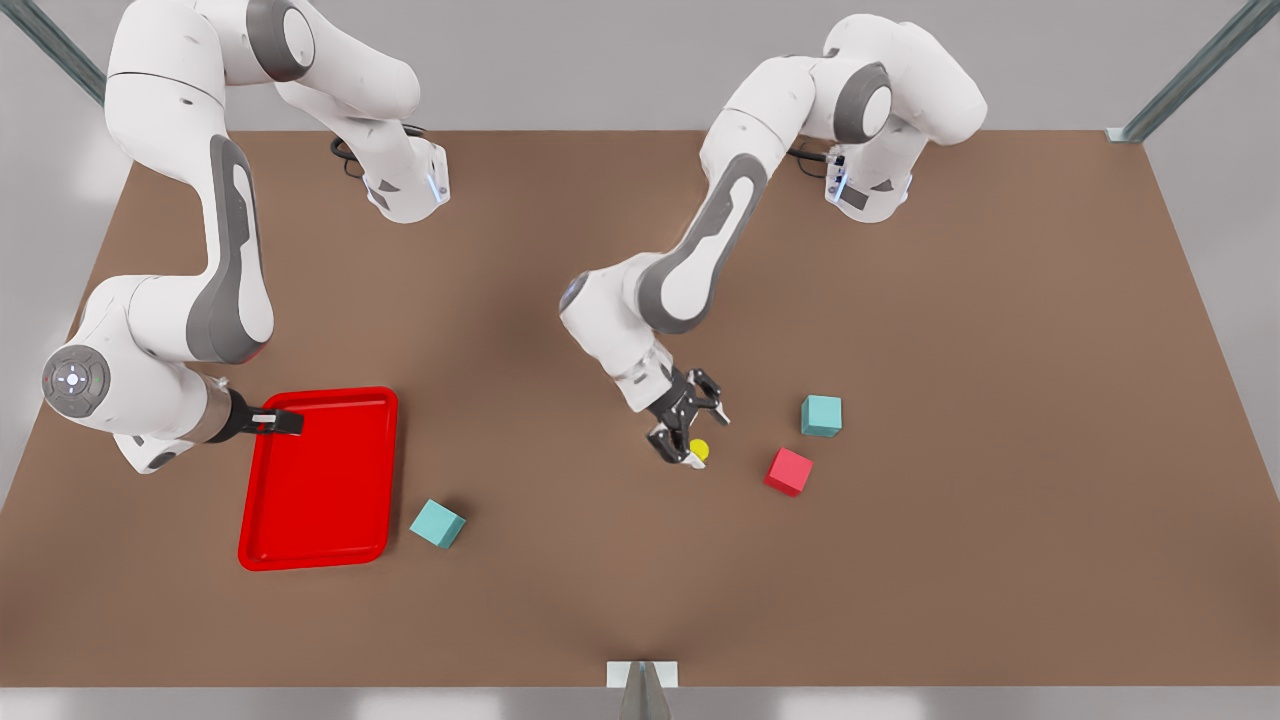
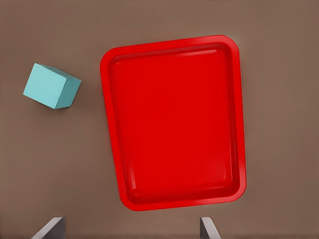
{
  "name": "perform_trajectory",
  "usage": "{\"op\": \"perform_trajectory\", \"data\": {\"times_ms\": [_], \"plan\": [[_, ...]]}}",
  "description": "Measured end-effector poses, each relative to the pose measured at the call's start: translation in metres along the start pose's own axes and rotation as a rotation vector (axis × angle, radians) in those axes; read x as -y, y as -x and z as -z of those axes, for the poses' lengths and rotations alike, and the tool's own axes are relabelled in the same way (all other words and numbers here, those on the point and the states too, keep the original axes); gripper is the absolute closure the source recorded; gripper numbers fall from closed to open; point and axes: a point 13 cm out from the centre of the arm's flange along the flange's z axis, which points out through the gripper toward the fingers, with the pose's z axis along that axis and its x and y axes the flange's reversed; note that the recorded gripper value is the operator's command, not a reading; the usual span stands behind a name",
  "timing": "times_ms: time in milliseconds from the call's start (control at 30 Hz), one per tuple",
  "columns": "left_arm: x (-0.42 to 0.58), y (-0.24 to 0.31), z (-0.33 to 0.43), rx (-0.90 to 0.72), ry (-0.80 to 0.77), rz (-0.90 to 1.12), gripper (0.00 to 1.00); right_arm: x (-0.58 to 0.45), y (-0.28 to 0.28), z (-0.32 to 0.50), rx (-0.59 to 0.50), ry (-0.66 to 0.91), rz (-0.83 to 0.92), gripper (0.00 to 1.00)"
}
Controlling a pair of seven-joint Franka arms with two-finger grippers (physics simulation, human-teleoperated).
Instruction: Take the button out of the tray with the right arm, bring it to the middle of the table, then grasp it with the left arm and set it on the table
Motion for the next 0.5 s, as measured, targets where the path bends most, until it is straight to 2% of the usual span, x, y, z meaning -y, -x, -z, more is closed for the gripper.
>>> {"op": "perform_trajectory", "data": {"times_ms": [133,200,267,367,433,500], "plan": [[-0.008,0.142,-0.021,-0.47,0.196,0.111,0.0,-0.001,0.0,0.0,0.0,0.0,0.0,0.0],[-0.028,0.202,-0.051,-0.644,0.25,0.087,0.0,-0.001,0.0,0.0,-0.001,0.0,0.0,0.0],[-0.048,0.242,-0.059,-0.871,0.23,-0.002,0.0,-0.001,0.0,0.0,0.0,0.0,0.0,0.0],[-0.103,0.31,-0.041,-0.953,0.163,-0.148,0.0,-0.001,0.0,0.0,0.0,0.0,0.0,0.0],[-0.15,0.316,-0.036,-0.95,0.144,-0.251,0.0,-0.001,0.0,0.0,0.0,0.0,0.0,0.0],[-0.152,0.318,-0.041,-0.944,0.088,-0.341,0.0,-0.001,0.0,0.0,0.0,0.0,0.0,0.0]]}}
